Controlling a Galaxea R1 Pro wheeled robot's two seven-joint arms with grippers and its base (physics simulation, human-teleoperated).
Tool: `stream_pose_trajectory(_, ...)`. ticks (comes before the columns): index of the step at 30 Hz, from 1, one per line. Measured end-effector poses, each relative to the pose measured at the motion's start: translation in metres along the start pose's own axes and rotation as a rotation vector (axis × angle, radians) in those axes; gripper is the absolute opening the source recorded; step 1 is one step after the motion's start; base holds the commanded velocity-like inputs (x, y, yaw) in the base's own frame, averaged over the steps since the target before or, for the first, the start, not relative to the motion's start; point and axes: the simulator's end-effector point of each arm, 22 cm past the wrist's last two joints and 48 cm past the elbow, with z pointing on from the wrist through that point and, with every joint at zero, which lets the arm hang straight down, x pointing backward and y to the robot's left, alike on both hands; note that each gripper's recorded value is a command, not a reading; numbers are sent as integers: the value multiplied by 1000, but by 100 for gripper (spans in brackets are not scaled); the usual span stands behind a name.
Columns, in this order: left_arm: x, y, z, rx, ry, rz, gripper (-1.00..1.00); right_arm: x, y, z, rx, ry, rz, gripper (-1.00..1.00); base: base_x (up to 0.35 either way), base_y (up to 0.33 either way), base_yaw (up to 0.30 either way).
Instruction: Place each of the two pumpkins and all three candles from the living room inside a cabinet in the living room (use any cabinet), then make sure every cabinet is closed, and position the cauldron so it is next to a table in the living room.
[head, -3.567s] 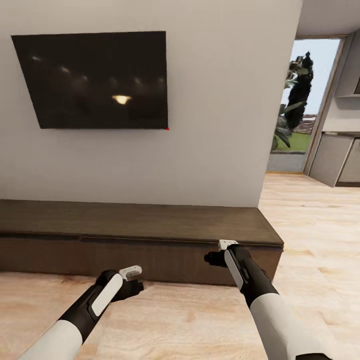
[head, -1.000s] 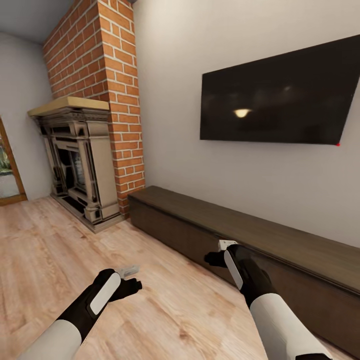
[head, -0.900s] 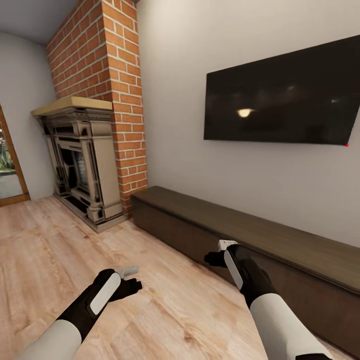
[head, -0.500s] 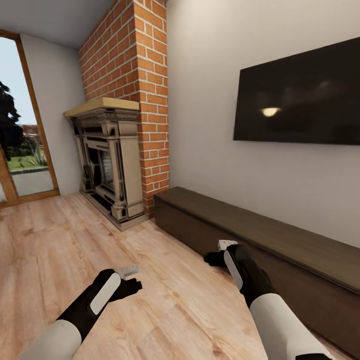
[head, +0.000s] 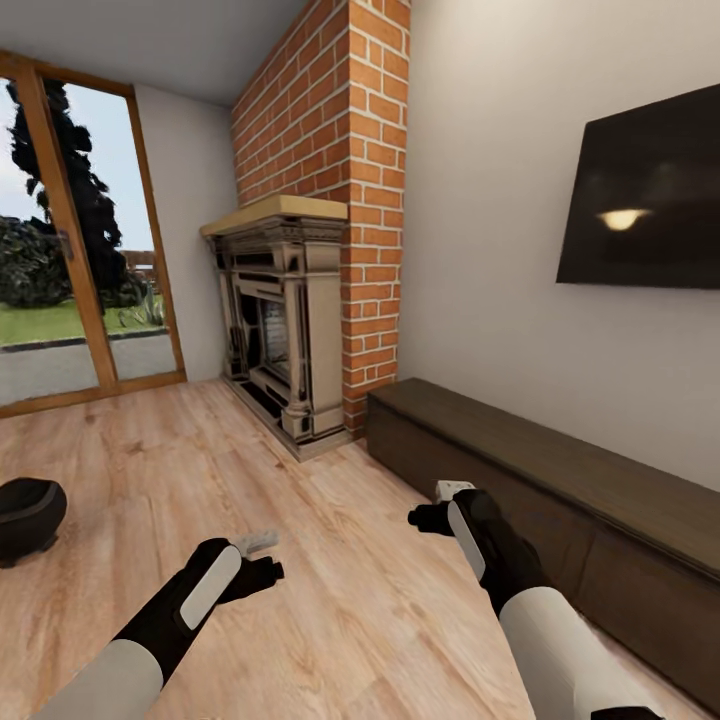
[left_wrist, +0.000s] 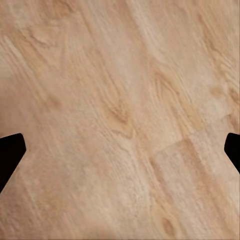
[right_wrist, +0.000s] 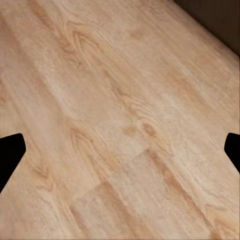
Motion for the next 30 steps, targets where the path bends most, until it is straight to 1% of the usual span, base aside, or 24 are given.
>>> stream_pose_trajectory(4,1,0,1,0,2,0,100,3,0,2,2,8,-3,100,91,107,269)
stream_pose_trajectory(9,2,1,3,-1,6,-1,100,20,-1,11,6,51,-8,100,25,16,259)
stream_pose_trajectory(12,3,1,4,-3,8,-1,100,25,-2,13,8,62,-9,100,3,2,248)
stream_pose_trajectory(19,5,2,7,-6,15,0,100,30,-2,17,10,74,-9,100,0,0,230)
stream_pose_trajectory(25,8,3,9,-8,21,-1,100,33,1,20,11,82,-30,100,0,0,214)
stream_pose_trajectory(30,9,4,12,-9,26,-1,100,36,1,22,11,88,-36,100,0,0,209)
